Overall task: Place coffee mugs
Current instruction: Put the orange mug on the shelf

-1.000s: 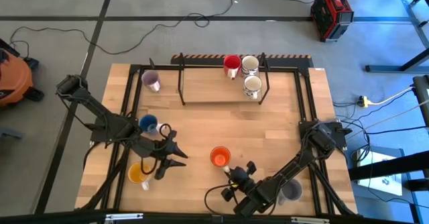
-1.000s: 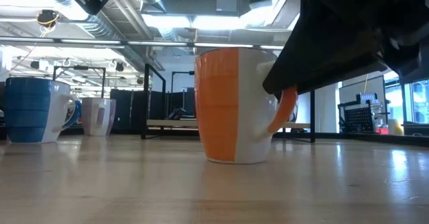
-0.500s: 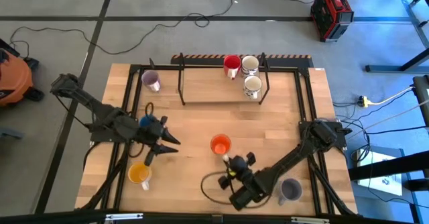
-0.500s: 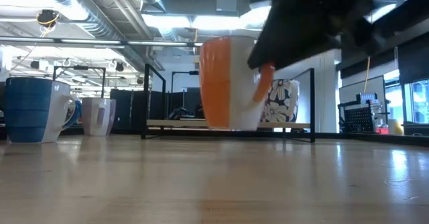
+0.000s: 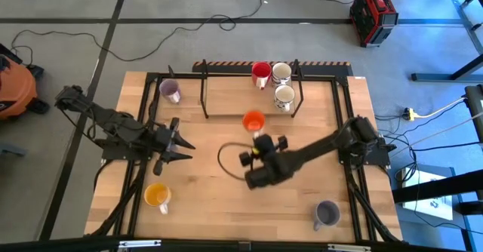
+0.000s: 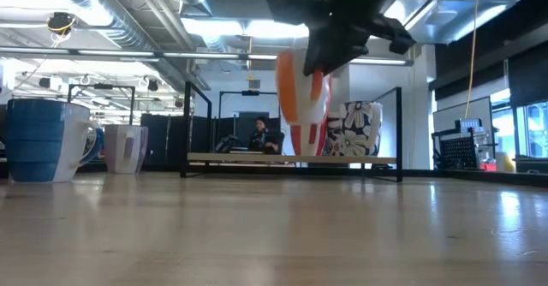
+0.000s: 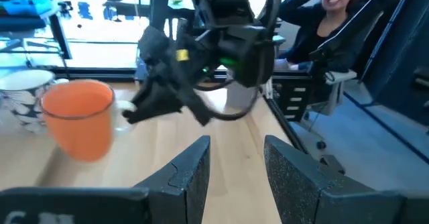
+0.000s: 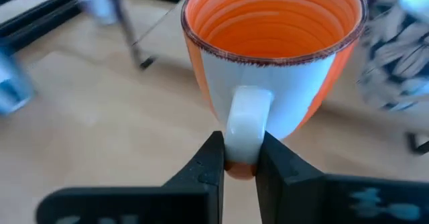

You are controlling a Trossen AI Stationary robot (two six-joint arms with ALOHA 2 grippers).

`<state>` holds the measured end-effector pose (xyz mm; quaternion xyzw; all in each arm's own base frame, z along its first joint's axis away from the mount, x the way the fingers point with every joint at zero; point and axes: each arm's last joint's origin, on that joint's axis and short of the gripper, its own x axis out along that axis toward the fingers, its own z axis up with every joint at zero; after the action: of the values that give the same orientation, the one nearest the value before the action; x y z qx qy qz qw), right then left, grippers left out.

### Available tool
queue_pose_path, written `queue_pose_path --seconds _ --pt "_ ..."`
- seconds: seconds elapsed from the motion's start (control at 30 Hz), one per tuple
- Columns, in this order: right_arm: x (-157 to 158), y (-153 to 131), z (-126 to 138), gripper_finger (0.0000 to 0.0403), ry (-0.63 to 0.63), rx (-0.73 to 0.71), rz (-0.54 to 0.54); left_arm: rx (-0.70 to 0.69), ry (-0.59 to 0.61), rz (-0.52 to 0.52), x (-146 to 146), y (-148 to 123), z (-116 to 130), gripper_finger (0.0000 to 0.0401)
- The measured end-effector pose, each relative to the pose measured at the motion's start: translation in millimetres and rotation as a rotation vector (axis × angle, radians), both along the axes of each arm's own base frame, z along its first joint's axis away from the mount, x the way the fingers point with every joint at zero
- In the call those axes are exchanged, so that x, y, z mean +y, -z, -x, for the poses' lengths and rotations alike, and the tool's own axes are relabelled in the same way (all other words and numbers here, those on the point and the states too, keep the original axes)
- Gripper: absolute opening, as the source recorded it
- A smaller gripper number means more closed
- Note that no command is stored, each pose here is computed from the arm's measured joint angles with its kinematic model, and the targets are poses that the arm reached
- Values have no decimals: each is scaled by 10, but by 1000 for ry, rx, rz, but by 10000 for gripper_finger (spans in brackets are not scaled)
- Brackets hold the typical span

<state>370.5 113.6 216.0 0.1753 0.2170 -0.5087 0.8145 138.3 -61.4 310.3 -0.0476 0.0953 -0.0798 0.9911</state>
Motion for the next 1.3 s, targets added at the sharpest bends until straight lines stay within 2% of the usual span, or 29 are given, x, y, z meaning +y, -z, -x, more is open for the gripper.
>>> queue_pose_path --seconds 0.13,0.37,0.53,0.77,1.0,1.3 --pt "-299 5 -75 33 63 30 -2 -14 -12 -18 40 -17 28 135" --pt "-773 -1 -171 33 189 2 -4 -20 -46 -17 81 -24 21 135" --pt "-1029 32 -197 33 247 17 -42 -19 -62 -17 102 -24 10 135" --pt "-1175 94 -258 33 268 12 -40 -20 -69 -18 105 -24 10 135" --pt "-1283 317 -326 33 283 66 -53 -41 -90 -11 109 -45 5 135" --pt "-1433 340 -313 33 322 84 -43 -44 -112 -13 115 -47 6 135"
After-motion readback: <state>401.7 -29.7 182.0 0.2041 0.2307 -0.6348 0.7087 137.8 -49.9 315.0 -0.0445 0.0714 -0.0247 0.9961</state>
